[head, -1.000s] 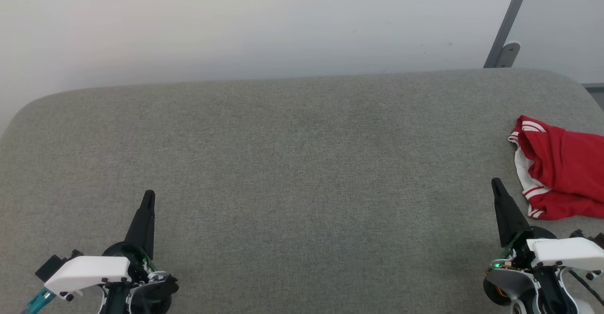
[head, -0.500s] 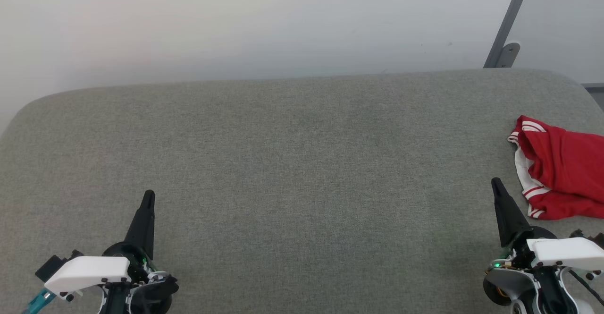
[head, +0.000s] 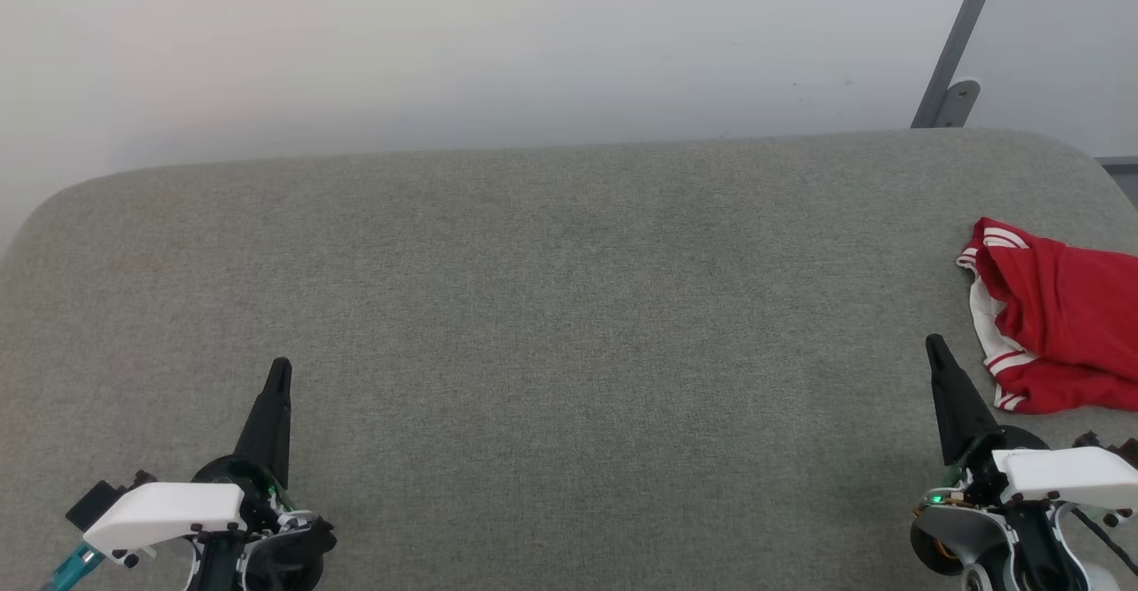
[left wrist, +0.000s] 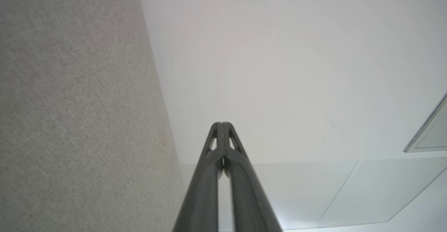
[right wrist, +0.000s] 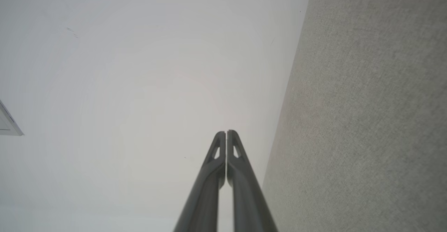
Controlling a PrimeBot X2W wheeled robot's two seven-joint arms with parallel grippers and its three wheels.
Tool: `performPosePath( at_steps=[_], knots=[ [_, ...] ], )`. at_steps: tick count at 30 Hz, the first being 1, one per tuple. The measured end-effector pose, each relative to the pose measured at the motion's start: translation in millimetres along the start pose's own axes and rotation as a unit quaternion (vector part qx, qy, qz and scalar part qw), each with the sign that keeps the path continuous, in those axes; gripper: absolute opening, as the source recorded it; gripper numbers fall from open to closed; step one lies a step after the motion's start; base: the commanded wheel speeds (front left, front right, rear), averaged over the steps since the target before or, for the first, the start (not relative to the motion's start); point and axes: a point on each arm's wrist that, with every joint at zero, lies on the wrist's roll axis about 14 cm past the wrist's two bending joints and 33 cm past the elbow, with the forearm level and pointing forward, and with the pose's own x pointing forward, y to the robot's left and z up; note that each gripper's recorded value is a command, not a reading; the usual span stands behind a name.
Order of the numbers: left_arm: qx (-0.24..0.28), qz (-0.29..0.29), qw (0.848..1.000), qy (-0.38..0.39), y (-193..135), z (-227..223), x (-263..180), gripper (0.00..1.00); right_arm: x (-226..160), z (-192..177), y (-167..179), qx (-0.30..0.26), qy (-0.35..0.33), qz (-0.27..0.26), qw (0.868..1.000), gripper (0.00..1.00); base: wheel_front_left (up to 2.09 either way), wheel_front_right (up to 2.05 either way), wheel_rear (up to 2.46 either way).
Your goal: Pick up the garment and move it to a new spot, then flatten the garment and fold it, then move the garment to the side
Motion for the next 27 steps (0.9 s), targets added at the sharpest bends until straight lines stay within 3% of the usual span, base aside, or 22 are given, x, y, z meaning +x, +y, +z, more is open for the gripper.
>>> performPosePath(
  at_steps=[27],
  knots=[
    [0.0,-0.001,1.0,0.0,-0.3,0.1,0.2,0.0,0.0,-0.2,0.0,0.0,0.0,0.0,1.0,0.0,0.0,0.0,0.0]
  ],
)
